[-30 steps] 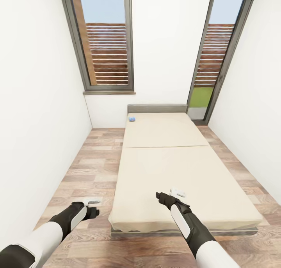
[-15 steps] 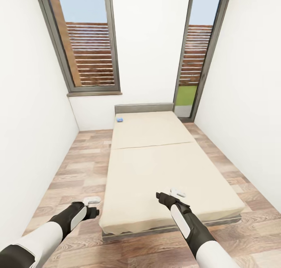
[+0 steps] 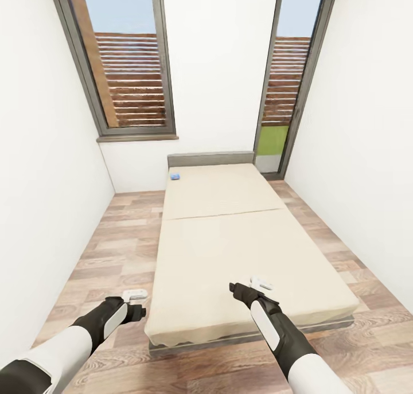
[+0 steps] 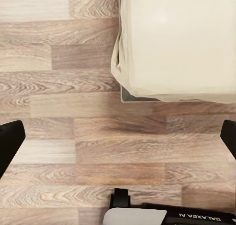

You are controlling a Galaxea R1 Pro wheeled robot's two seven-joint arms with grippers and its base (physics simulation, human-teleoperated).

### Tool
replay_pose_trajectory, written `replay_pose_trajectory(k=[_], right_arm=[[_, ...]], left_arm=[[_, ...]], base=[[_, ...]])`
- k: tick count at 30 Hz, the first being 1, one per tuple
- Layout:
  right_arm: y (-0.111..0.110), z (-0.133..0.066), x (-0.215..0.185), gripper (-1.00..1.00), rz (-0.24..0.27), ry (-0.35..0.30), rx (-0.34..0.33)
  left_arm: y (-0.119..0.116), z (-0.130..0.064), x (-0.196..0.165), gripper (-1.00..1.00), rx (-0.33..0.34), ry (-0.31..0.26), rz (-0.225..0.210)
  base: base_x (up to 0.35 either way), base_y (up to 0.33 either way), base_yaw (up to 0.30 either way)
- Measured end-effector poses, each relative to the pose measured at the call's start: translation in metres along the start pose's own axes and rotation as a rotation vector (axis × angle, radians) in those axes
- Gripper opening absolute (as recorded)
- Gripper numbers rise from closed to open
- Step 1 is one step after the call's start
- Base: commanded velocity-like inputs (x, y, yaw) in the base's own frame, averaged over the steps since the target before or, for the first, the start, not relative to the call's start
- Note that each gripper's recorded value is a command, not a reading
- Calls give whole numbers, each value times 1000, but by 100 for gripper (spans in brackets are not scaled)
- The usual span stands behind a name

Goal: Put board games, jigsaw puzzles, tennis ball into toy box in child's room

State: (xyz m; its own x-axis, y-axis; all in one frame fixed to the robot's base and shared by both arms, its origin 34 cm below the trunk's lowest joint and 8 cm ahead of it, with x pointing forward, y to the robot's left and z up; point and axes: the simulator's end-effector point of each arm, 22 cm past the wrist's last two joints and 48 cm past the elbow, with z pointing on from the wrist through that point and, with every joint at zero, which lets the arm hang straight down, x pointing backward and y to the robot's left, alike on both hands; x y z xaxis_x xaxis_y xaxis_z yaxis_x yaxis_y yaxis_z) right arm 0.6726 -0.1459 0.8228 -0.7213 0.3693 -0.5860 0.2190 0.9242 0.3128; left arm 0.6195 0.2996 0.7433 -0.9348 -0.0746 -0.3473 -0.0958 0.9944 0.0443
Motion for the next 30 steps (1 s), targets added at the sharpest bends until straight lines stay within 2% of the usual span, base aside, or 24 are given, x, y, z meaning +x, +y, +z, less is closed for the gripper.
replay_pose_trajectory(k=[12, 30], right_arm=[[0, 0, 0, 100, 0, 0, 0], [0, 0, 0, 100, 0, 0, 0]], left_arm=[[0, 0, 0, 100, 0, -1, 0], [0, 0, 0, 100, 0, 0, 0]], base=[[130, 177, 0], [64, 74, 0]])
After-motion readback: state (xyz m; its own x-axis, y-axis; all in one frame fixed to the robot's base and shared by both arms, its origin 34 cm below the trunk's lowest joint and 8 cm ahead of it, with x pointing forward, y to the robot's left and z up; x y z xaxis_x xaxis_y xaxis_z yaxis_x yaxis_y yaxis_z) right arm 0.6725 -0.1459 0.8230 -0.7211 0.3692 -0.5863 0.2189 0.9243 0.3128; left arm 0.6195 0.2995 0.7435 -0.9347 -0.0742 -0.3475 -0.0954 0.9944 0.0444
